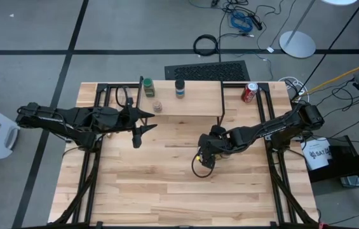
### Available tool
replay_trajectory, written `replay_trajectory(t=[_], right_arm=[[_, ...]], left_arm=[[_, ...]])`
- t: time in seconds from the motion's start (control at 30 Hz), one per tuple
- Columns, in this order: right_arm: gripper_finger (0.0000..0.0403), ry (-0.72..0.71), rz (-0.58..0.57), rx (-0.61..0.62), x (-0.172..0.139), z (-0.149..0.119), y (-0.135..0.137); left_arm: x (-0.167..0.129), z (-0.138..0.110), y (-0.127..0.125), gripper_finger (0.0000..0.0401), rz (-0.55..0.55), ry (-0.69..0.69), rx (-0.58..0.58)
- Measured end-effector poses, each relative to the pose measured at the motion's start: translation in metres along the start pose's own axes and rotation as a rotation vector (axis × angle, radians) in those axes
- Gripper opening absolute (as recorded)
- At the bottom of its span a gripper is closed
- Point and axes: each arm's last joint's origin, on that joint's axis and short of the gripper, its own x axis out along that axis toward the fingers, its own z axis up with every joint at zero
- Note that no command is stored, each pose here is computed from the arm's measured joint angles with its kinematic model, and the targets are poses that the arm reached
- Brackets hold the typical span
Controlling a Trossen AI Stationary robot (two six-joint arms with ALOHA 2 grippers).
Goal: Shelf spices
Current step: Remove the brown seasoning bottle from the shelf
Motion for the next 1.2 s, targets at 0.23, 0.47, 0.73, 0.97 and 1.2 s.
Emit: replay_trajectory(t=[0.23, 0.47, 0.73, 0.97, 1.2], right_arm=[[0.0263, 0.002, -0.001, -0.024, 0.000, 0.000, 0.000], [0.0263, -0.034, -0.013, -0.056, -0.020, 0.018, 0.003], [0.0263, -0.074, -0.014, -0.109, -0.048, 0.031, 0.013], [0.0263, -0.073, 0.035, -0.262, -0.057, 0.015, 0.038], [0.0263, -0.068, 0.005, -0.383, -0.060, 0.010, 0.042]], left_arm=[[0.000, 0.000, 0.000, 0.0198, 0.000, 0.000, 0.000], [0.000, 0.000, 0.000, 0.0198, 0.000, 0.001, 0.000], [0.000, 0.000, 0.000, 0.0198, 0.000, 0.001, 0.000], [0.000, 0.000, 0.004, 0.0198, 0.065, 0.000, -0.044], [-0.004, 0.024, 0.026, 0.0198, 0.161, -0.063, -0.023]])
